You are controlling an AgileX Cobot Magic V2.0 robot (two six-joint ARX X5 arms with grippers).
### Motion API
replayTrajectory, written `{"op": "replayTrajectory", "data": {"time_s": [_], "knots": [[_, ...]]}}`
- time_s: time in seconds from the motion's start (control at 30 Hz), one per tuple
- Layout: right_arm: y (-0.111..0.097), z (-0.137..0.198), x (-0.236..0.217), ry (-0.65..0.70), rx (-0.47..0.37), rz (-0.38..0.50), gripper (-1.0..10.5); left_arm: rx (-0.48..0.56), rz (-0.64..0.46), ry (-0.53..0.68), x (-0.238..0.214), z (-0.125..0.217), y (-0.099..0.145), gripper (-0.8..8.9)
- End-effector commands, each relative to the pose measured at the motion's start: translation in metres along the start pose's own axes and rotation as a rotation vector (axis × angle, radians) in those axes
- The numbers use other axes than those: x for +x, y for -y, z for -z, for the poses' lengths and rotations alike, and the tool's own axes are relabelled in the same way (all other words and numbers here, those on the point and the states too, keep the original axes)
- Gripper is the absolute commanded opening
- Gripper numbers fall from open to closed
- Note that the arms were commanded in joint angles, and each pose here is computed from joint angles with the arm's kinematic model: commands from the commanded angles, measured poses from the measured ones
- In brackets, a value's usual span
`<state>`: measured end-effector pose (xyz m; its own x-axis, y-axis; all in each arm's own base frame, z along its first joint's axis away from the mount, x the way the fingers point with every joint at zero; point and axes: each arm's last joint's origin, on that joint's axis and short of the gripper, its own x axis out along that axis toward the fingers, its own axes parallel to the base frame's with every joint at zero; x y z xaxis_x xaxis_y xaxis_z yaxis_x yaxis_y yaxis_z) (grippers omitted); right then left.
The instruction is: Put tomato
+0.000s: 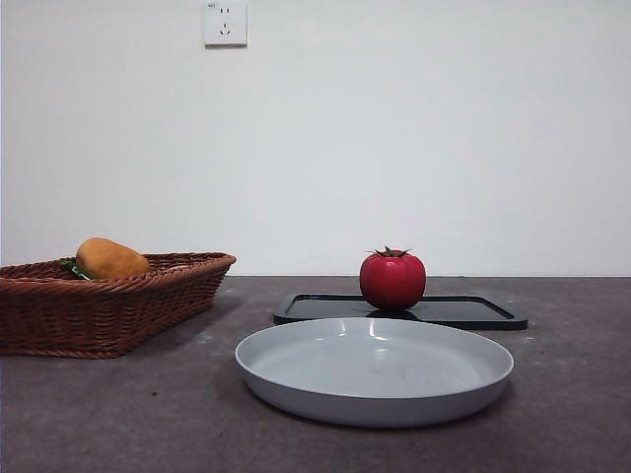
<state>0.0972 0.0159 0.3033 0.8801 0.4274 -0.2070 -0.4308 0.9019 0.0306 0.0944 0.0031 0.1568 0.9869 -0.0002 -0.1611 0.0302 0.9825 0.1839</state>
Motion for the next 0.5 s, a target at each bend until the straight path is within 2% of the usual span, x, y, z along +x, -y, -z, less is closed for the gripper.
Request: {"op": "replayTrajectory", "data": {"time_s": [0.03, 0.2, 0.4, 0.5], "knots": [[0.005, 0.022, 0.004, 0.059, -0.024, 0.051, 0.1, -0.008, 0.007, -0.038, 0.001, 0.006, 0.001, 0.07], [0.009, 0.068, 0.01, 0.145, -0.037, 0.134, 0.1, -0.008, 0.007, -0.038, 0.001, 0.006, 0.001, 0.07], [0.013, 0.11, 0.015, 0.18, 0.049, 0.266, 0.1, -0.008, 0.007, -0.038, 0.001, 0.006, 0.001, 0.08], [0.014, 0.123, 0.018, 0.178, 0.075, 0.289, 0.1, -0.008, 0.007, -0.038, 0.001, 0.006, 0.001, 0.08]]}}
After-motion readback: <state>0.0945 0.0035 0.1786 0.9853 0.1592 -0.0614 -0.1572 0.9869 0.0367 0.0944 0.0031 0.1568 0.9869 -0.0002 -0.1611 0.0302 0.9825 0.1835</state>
